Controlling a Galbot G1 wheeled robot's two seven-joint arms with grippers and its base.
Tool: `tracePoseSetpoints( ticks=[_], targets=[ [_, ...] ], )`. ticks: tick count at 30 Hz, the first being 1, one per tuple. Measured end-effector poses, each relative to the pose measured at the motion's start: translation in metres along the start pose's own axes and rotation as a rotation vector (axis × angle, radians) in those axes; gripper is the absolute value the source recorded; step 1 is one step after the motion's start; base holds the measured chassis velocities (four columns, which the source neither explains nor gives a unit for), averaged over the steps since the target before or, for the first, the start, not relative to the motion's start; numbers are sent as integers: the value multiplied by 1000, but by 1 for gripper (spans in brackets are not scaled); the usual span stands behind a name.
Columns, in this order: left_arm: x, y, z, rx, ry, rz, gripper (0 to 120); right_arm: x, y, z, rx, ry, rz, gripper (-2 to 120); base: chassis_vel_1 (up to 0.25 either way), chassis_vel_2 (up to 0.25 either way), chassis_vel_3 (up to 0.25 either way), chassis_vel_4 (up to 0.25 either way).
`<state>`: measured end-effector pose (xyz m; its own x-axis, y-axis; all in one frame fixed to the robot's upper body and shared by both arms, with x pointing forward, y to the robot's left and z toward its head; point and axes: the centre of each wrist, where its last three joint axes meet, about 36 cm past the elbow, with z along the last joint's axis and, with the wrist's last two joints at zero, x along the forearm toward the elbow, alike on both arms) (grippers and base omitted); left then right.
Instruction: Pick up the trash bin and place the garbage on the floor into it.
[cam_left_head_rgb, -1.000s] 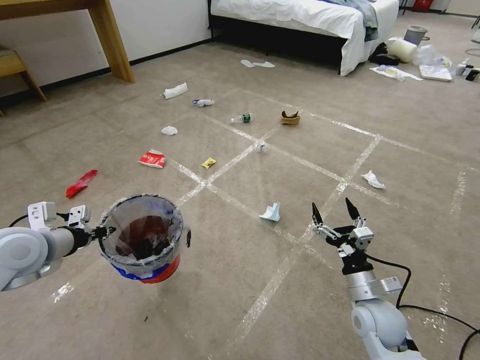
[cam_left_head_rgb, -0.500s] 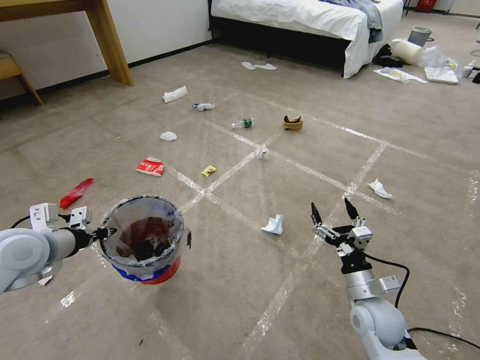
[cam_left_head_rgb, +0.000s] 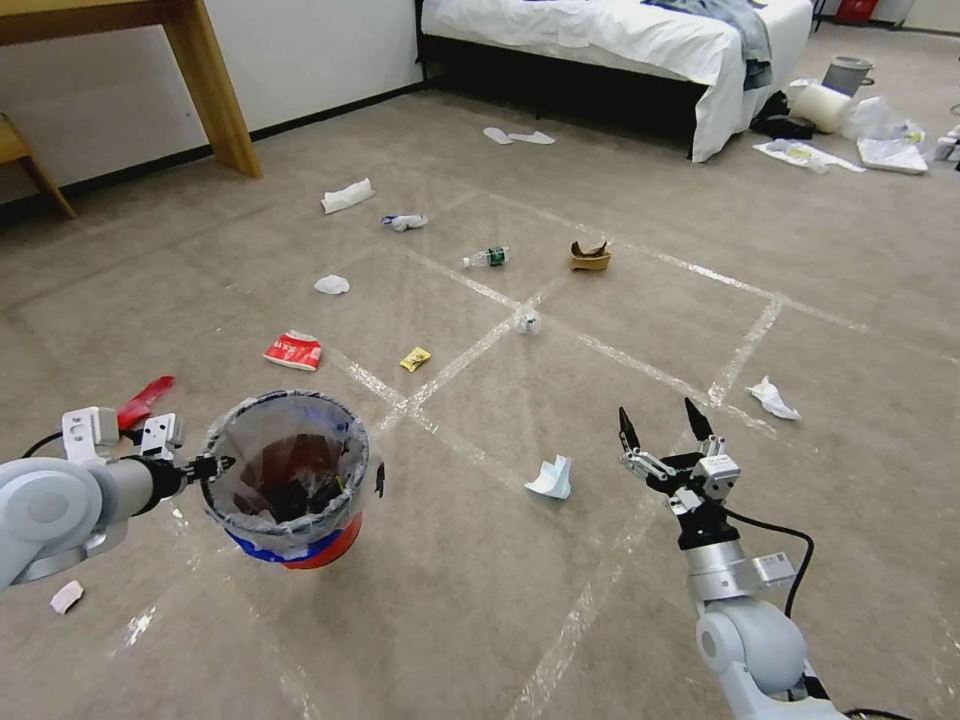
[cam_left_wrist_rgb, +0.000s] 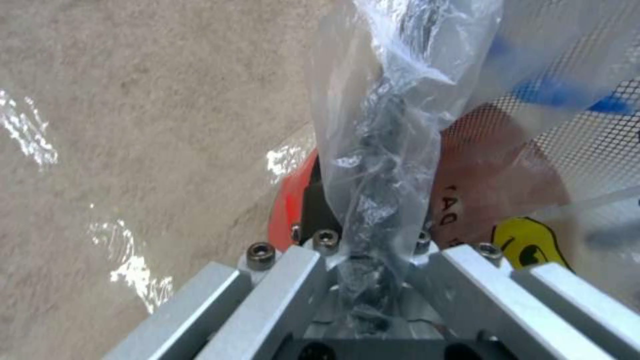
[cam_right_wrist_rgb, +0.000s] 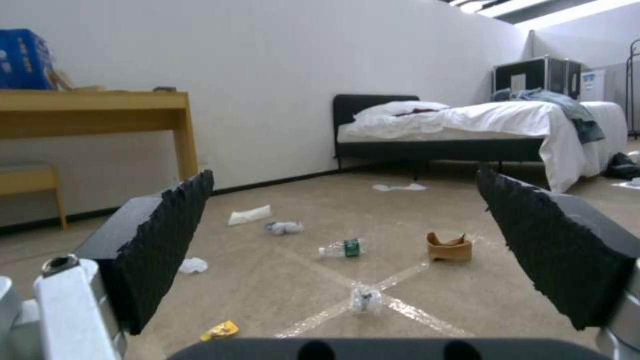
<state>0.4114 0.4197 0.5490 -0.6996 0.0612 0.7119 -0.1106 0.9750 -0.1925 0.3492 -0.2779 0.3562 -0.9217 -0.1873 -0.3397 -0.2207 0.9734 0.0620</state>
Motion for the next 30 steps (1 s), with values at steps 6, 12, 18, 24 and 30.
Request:
tracePoseSetpoints(
  ticks=[6, 12, 18, 24, 30],
  targets=[
    [2, 0, -3, -2, -6, 2, 0, -1, -1, 0, 5, -1, 9, 100, 0, 0, 0, 0],
    [2, -2, -1, 3, -9, 11, 0, -8, -8, -7, 12, 2, 26, 100, 0, 0, 0, 0],
    [-1, -3, 1, 13, -12, 12, 0, -12, -32, -15, 38, 68, -8, 100, 0, 0, 0, 0],
    [1, -5, 1, 11, -16, 13, 0, -28, -45, -19, 42, 166, -83, 100, 0, 0, 0, 0],
    [0, -4, 5, 25, -19, 7, 0, -57, -37, -25, -42, 310, -78, 100, 0, 0, 0, 0]
  ],
)
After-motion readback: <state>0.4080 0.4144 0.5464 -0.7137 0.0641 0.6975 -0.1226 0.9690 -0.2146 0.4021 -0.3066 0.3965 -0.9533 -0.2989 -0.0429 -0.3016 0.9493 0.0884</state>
